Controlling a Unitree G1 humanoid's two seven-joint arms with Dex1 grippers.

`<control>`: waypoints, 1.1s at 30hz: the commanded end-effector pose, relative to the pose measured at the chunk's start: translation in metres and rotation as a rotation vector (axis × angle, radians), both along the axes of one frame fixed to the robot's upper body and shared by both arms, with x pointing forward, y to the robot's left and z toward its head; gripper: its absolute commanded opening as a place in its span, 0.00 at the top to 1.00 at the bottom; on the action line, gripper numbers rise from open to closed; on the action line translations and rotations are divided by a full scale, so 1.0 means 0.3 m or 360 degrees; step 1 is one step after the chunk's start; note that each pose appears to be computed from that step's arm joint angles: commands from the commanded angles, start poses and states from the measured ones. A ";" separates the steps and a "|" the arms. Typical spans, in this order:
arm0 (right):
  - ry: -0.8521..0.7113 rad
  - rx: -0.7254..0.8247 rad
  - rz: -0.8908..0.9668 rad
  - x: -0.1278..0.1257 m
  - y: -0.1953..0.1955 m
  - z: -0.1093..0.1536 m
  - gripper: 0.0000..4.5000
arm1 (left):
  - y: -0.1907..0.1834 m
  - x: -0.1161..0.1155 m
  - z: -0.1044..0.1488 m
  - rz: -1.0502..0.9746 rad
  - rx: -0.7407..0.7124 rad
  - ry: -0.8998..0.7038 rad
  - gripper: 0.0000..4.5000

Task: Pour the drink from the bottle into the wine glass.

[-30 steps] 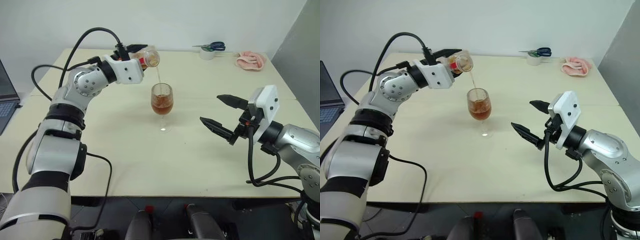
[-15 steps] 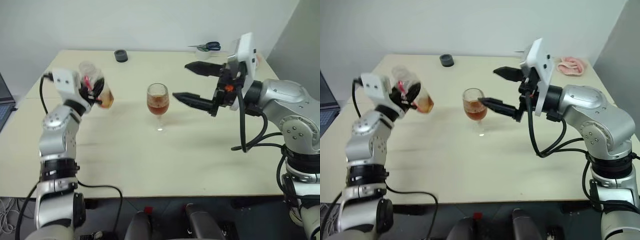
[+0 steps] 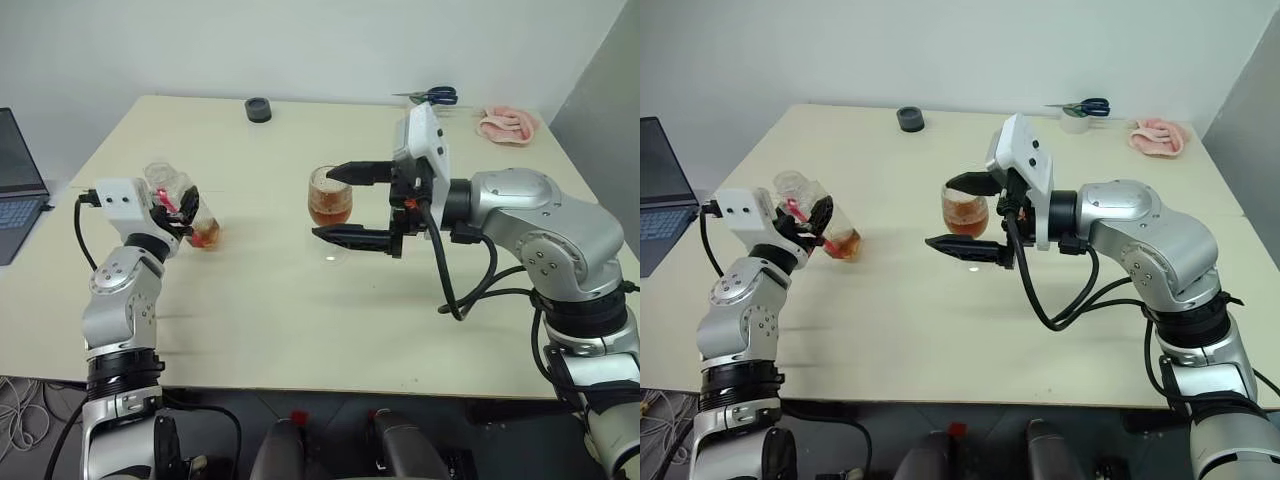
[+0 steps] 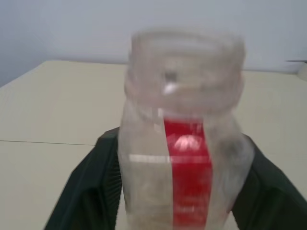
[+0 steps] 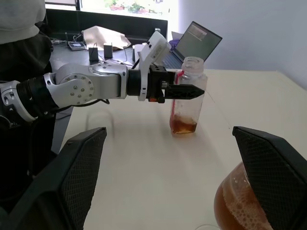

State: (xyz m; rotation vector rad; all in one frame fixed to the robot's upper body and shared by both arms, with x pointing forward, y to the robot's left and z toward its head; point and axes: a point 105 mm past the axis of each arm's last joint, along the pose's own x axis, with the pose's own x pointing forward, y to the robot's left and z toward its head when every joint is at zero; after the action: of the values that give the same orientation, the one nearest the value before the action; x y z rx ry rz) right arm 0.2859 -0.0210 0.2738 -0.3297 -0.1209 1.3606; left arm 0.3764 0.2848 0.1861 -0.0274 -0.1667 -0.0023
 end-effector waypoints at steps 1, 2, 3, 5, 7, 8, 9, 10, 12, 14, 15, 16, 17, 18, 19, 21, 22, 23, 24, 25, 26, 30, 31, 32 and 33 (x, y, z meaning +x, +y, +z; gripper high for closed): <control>-0.0088 0.0007 0.0031 -0.013 0.010 0.037 0.00 | 0.039 -0.023 0.012 0.0055 -0.0006 -0.0051 0.13; -0.0091 0.0006 0.0032 -0.013 0.011 0.037 0.00 | 0.043 -0.026 0.006 0.0061 -0.0003 -0.0039 0.07; -0.0093 0.0006 0.0032 -0.012 0.012 0.036 0.00 | 0.046 -0.028 0.000 0.0066 0.0009 -0.0024 0.01; -0.0096 0.0008 0.0034 -0.011 0.012 0.037 0.00 | 0.052 -0.035 0.003 0.0074 0.0039 -0.0018 0.01; -0.0099 0.0012 0.0038 -0.012 0.011 0.038 0.00 | 0.052 -0.054 0.022 0.0050 0.0057 -0.0022 0.01; -0.0100 0.0013 0.0041 -0.012 0.010 0.038 0.00 | 0.054 -0.071 0.033 0.0036 0.0085 -0.0020 0.01; -0.0102 0.0013 0.0042 -0.011 0.009 0.038 0.00 | 0.055 -0.088 0.041 0.0022 0.0109 -0.0018 0.01; -0.0102 0.0013 0.0041 -0.009 0.007 0.038 0.00 | 0.059 -0.110 0.054 0.0006 0.0124 -0.0038 0.01; -0.0085 0.0007 0.0037 -0.005 0.003 0.034 0.00 | 0.074 -0.146 0.063 0.0000 0.0162 -0.0037 0.01; -0.0068 -0.0011 0.0031 0.000 -0.006 0.027 0.00 | 0.071 -0.183 0.062 -0.0067 0.0208 -0.0009 0.01; -0.0062 -0.0019 0.0023 0.003 -0.013 0.025 0.00 | 0.068 -0.201 0.068 -0.0106 0.0215 -0.0004 0.01; -0.0063 -0.0027 0.0007 0.009 -0.023 0.025 0.00 | 0.061 -0.220 0.081 -0.0160 0.0220 -0.0002 0.01; -0.0064 -0.0032 -0.0003 0.013 -0.029 0.024 0.00 | 0.057 -0.232 0.090 -0.0194 0.0222 -0.0001 0.01; -0.0068 -0.0036 -0.0016 0.018 -0.037 0.025 0.00 | 0.052 -0.243 0.102 -0.0226 0.0232 0.0001 0.01; -0.0069 -0.0044 -0.0037 0.025 -0.050 0.024 0.00 | 0.037 -0.254 0.121 -0.0290 0.0250 -0.0006 0.01; -0.0072 -0.0058 -0.0092 0.047 -0.092 0.025 0.00 | -0.016 -0.276 0.160 -0.0492 0.0290 -0.0005 0.01; -0.0073 -0.0060 -0.0115 0.056 -0.116 0.028 0.00 | -0.039 -0.285 0.181 -0.0578 0.0307 -0.0013 0.01; -0.0055 -0.0072 -0.0166 0.073 -0.165 0.030 0.00 | -0.073 -0.292 0.220 -0.0703 0.0325 -0.0031 0.01; -0.0043 -0.0080 -0.0197 0.083 -0.199 0.032 0.00 | -0.094 -0.298 0.247 -0.0782 0.0337 -0.0042 0.01; -0.0029 -0.0085 -0.0232 0.094 -0.242 0.035 0.00 | -0.124 -0.304 0.275 -0.0887 0.0360 -0.0050 0.01; -0.0021 -0.0088 -0.0251 0.099 -0.269 0.037 0.00 | -0.142 -0.309 0.291 -0.0953 0.0375 -0.0050 0.01; 0.0069 0.0038 -0.0202 0.077 -0.368 0.089 0.00 | -0.204 -0.353 0.393 -0.1293 0.0420 -0.0080 0.01; 0.0066 0.0046 -0.0178 0.069 -0.372 0.095 0.00 | -0.208 -0.361 0.405 -0.1338 0.0416 -0.0078 0.01; 0.0063 0.0039 -0.0157 0.061 -0.373 0.097 0.00 | -0.210 -0.367 0.411 -0.1372 0.0415 -0.0073 0.01; 0.0070 0.0038 -0.0126 0.052 -0.370 0.097 0.00 | -0.210 -0.373 0.408 -0.1418 0.0409 -0.0036 0.01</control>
State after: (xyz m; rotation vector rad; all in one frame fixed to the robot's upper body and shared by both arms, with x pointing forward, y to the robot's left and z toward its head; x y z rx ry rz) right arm 0.3120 -0.1322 0.2907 -0.2720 -0.0344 1.2428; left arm 0.2708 0.2210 0.3036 0.1660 -0.1686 -0.8707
